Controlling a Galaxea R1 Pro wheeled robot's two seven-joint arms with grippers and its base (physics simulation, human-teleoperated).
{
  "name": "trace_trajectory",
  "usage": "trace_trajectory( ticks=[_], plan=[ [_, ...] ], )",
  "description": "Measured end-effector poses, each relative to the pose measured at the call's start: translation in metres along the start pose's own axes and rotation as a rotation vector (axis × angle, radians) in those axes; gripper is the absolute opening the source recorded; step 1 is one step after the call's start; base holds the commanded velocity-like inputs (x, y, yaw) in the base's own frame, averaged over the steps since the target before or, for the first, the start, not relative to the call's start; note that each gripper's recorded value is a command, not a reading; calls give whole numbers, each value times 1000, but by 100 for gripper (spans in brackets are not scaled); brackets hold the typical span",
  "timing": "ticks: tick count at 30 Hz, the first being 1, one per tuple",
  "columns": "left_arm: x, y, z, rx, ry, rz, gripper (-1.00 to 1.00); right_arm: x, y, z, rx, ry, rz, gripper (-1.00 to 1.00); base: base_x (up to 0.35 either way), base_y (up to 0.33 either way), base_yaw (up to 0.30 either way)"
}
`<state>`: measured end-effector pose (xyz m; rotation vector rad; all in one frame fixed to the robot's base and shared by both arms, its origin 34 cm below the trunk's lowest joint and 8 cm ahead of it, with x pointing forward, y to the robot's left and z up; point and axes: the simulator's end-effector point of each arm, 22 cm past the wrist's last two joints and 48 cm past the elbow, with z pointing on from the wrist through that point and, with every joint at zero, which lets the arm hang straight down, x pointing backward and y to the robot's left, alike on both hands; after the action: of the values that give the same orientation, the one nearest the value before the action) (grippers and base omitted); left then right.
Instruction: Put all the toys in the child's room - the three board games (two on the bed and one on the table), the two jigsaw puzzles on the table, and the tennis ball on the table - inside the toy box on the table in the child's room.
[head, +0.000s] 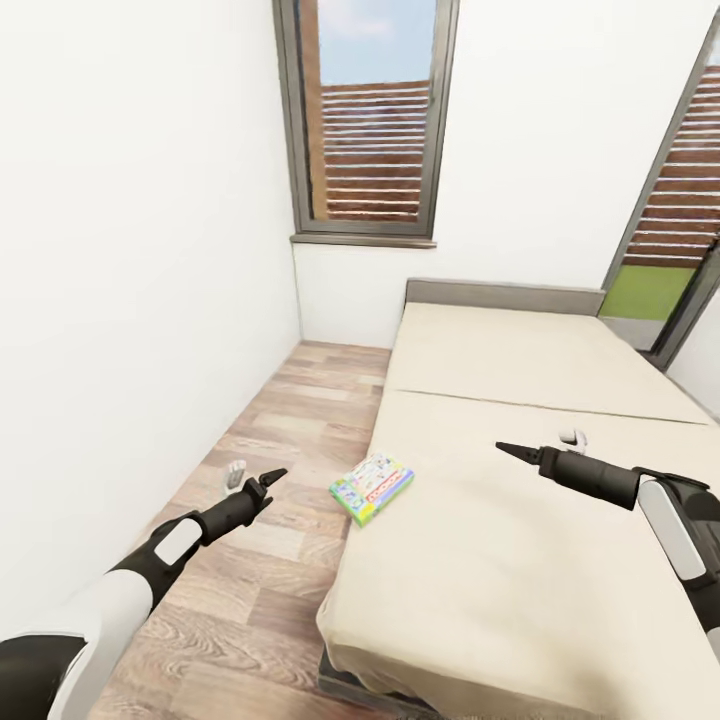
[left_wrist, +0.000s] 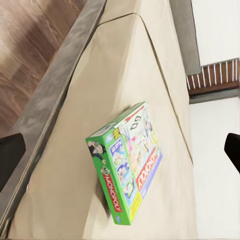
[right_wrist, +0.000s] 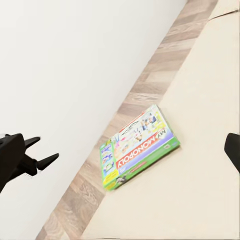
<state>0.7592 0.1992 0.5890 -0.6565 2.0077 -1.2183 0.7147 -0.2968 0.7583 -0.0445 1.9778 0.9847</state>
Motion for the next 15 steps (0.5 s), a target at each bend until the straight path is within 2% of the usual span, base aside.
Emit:
trace_trajectory(
  ticks=[15],
  plan=[
    [-23,10,-16,-3,-39,-3,100,1,1,0,-1,0,0,100,0,0,-286]
  ],
)
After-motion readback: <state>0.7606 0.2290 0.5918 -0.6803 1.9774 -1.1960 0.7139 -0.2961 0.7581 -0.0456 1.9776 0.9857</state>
